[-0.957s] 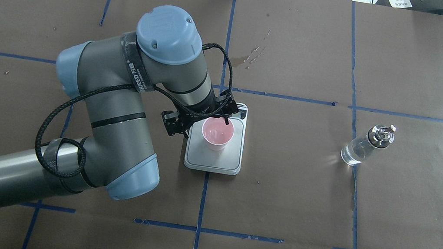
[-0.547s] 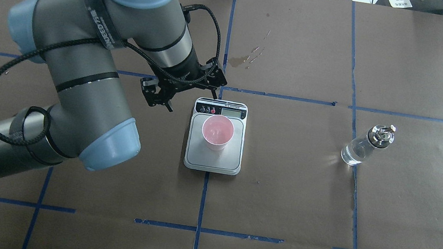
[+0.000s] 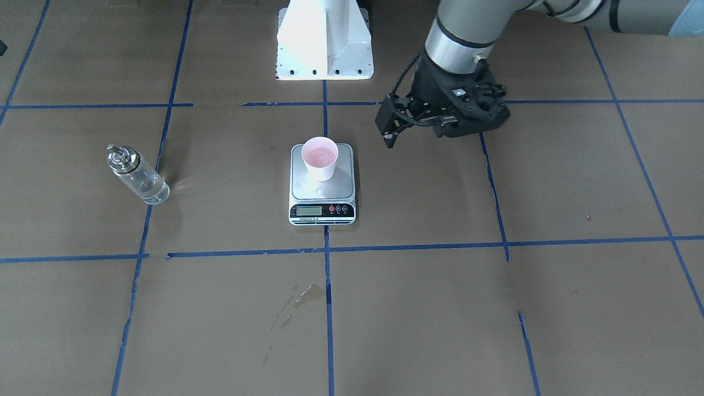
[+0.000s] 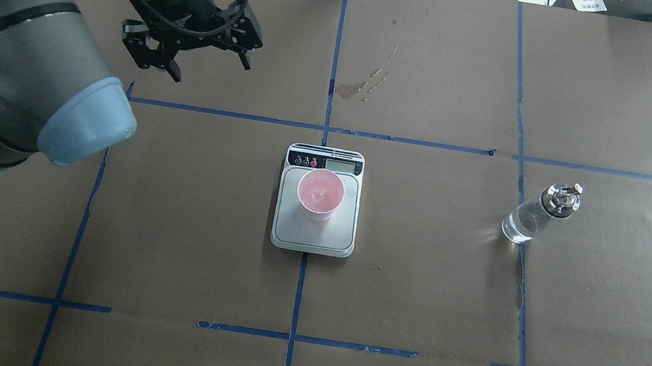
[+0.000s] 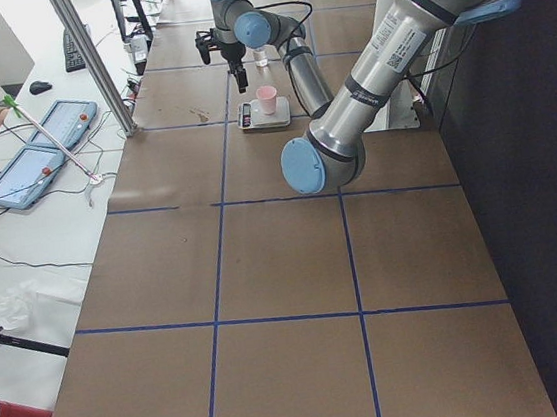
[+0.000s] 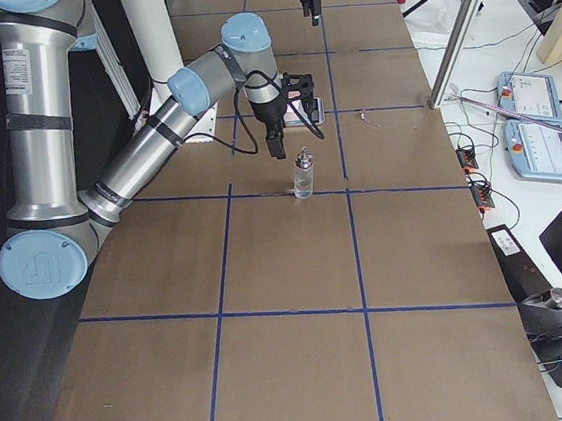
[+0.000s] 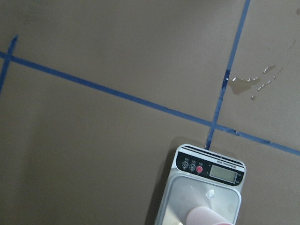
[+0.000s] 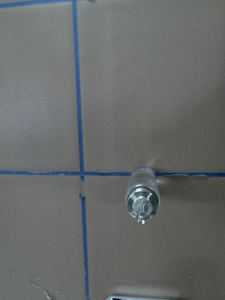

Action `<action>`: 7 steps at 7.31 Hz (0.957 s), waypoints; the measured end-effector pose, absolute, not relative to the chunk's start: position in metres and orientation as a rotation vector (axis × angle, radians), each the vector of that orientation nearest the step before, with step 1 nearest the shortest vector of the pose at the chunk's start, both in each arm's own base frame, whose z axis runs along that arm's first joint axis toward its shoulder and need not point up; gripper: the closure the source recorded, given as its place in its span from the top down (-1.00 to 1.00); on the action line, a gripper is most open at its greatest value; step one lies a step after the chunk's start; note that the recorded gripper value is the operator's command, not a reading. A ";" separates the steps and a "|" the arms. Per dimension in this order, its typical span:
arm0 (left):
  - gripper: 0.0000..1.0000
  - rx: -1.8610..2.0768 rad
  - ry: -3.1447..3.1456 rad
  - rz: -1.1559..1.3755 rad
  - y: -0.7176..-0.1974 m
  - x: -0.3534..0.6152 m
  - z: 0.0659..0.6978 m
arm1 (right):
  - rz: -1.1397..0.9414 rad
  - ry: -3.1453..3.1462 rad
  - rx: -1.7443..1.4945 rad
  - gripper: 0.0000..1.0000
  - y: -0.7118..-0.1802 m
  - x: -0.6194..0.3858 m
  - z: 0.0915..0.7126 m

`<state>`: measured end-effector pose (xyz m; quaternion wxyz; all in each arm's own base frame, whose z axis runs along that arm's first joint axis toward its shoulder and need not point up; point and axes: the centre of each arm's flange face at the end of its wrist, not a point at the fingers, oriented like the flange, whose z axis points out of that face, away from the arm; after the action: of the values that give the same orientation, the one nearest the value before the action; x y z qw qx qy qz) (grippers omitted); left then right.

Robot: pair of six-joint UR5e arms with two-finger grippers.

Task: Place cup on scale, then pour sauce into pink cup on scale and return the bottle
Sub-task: 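Withdraw the left arm while the right gripper reaches to the glass bottle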

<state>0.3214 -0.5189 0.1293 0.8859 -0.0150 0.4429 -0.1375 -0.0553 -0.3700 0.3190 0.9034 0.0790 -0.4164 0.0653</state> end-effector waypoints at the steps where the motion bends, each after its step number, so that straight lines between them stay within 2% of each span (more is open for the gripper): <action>1: 1.00 0.010 0.898 -0.263 -0.528 0.291 0.148 | 0.185 -0.845 0.201 0.99 -0.368 -0.078 0.314; 7: 1.00 0.164 0.698 0.005 -0.562 0.121 0.293 | 0.330 -0.746 0.484 1.00 -0.309 -0.223 0.339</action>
<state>0.1211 -0.5619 0.2932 0.9365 0.0800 0.3414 0.0023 -0.2233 -0.3087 0.3393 0.8896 0.2330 -0.3592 0.1588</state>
